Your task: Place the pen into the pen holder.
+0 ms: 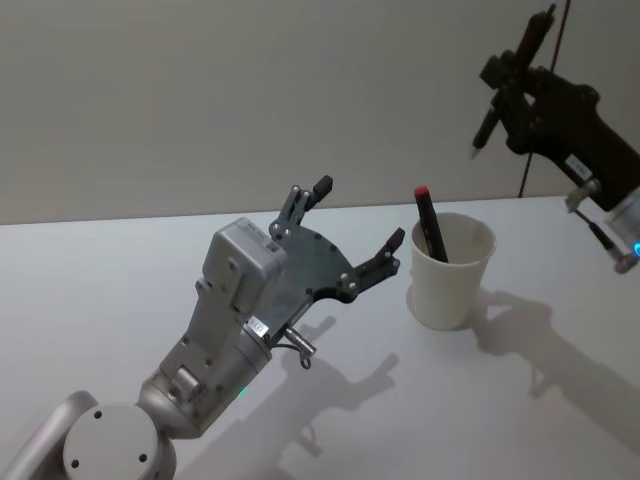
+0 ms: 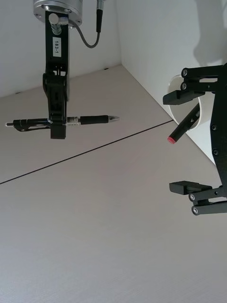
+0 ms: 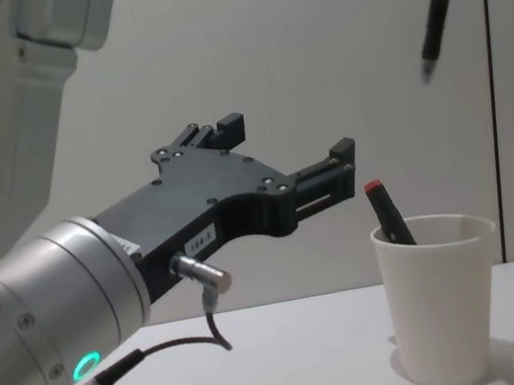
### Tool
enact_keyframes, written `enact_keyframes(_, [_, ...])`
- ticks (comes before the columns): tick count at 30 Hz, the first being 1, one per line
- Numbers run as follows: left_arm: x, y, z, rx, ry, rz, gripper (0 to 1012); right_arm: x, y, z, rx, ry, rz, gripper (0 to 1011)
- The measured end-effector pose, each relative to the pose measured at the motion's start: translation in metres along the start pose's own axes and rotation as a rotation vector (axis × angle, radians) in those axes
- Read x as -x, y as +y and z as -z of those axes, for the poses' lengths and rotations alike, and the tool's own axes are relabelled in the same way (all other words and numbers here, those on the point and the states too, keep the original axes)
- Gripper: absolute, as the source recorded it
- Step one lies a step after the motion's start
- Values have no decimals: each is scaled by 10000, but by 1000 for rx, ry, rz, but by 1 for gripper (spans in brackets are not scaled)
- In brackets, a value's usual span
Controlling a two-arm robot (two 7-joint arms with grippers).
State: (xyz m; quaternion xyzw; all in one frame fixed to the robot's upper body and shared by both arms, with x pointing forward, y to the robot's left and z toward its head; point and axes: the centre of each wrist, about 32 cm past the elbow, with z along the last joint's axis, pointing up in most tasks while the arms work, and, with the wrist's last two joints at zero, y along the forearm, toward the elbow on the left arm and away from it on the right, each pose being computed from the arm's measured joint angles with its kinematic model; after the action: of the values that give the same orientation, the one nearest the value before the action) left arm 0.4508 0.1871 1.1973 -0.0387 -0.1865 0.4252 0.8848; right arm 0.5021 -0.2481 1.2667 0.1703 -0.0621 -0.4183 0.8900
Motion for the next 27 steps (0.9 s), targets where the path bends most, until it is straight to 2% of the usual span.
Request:
enact_keyframes(4, [0,0,0,0,0,0,1001,0,-48,-27,19,-92,12,131])
enact_keyframes(5, [0,0,0,0,0,0,1001,0,-48,-27,19,-92,12,131])
enact_keyframes(7, [0,0,0,0,0,0,1001,-1,-78,-38,34,-152,21,131])
enact_keyframes(14, [0,0,0,0,0,0,1001,-5,-141,-43,70,-266,37,131])
enact_keyframes(18, [0,0,0,0,0,0,1001,-11,-189,-33,102,-352,50,131])
enact_keyframes(27, [0,0,0,0,0,0,1001,-8,-257,27,165,-490,65,131])
